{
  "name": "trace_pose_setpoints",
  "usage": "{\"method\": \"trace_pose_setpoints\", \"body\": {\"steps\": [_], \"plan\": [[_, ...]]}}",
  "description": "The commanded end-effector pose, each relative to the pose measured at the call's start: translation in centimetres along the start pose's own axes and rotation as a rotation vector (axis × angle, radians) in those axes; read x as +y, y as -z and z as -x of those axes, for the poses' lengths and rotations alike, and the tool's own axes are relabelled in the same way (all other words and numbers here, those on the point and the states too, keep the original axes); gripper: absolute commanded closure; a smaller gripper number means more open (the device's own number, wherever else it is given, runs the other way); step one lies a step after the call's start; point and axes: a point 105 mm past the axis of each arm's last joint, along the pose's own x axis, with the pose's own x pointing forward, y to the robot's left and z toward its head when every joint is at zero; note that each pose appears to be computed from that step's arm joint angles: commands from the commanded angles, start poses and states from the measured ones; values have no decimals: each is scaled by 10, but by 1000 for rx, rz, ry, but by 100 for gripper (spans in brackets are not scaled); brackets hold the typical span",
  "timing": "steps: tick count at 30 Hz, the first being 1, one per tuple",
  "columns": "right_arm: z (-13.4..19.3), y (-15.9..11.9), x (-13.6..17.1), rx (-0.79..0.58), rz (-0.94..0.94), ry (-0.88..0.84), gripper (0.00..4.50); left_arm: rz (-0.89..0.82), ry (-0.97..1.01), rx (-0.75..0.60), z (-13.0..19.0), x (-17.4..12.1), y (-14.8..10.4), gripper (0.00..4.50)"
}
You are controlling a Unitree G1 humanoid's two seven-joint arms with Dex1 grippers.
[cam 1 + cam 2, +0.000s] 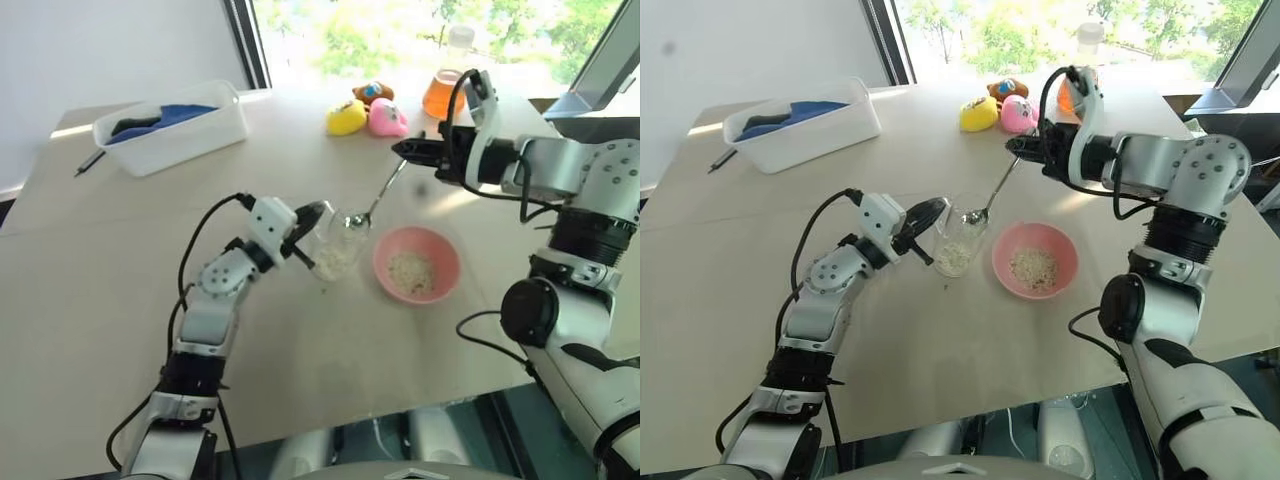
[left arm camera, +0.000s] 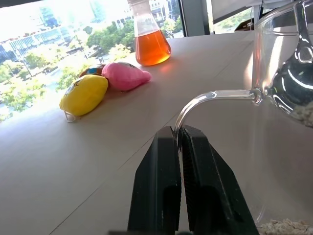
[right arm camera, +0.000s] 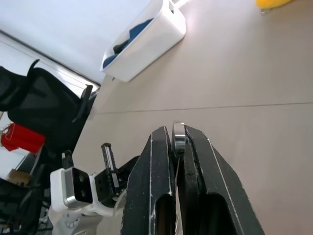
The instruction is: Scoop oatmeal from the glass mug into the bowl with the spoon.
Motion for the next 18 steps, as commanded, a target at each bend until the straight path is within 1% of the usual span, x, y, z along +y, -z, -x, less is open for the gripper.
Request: {"method": "trace_pose_setpoints", "body": {"steps": [1, 18], "plan": [[10, -17, 12, -60, 9, -38, 450, -4, 41, 11, -1, -10, 5, 445], [35, -31, 18, -128, -68, -121, 450, -6, 58, 18, -1, -10, 10, 445]]}}
